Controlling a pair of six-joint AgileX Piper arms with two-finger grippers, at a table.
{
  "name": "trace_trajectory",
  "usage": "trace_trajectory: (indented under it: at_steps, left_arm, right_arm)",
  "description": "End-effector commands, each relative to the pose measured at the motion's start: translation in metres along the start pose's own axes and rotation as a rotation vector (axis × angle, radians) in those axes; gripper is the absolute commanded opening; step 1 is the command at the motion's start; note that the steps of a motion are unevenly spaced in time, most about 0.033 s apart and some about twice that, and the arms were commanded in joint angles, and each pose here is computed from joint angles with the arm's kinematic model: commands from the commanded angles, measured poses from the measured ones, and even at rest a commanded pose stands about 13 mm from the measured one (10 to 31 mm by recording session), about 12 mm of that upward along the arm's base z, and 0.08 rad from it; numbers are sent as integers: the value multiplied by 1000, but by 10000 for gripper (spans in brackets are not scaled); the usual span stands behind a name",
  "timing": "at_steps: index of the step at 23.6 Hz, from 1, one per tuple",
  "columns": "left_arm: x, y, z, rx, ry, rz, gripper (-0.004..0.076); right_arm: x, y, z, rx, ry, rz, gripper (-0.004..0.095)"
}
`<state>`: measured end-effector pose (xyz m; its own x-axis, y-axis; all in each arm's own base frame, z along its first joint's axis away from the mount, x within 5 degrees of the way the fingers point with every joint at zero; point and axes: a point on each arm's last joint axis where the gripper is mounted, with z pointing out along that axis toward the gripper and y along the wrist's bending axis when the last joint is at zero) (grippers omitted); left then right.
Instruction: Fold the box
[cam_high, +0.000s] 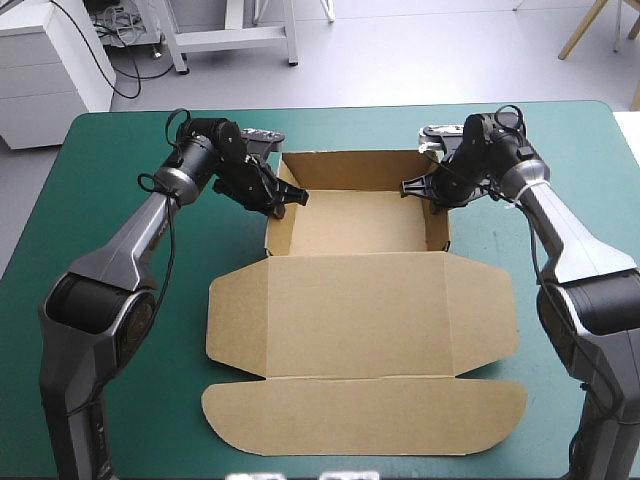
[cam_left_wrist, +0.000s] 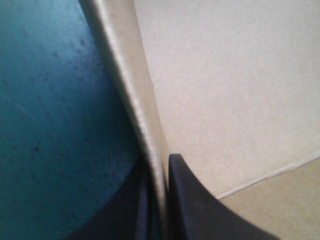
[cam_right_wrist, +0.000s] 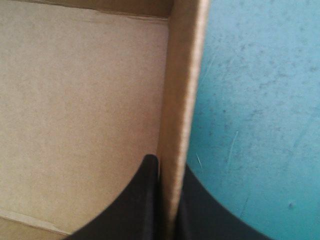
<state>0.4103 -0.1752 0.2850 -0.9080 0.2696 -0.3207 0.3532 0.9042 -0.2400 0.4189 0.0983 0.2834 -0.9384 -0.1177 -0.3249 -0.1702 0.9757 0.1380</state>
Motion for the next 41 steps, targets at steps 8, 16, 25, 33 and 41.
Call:
trace_trajectory:
  at_steps: [8,16,25,33,41]
  left_arm:
    - [-13,-14,-29,-20,-197,17,-10]
    - [-15,-24,-26,-186,-237,106,-10]
    - [-13,-25,-25,-187,-221,92,420]
    - [-9,-28,-47,-194,-247,127,466]
    - [8,-35,-113,-250,-324,206,466]
  right_arm:
    - [-6,18,-21,-95,-93,-20,3]
    - [-8,19,-22,-97,-117,-41,191]
    - [-9,20,-23,-117,-121,-24,466]
    - [-7,22,-41,-117,-162,-32,471]
    - [-3,21,-60,-83,-186,-55,471]
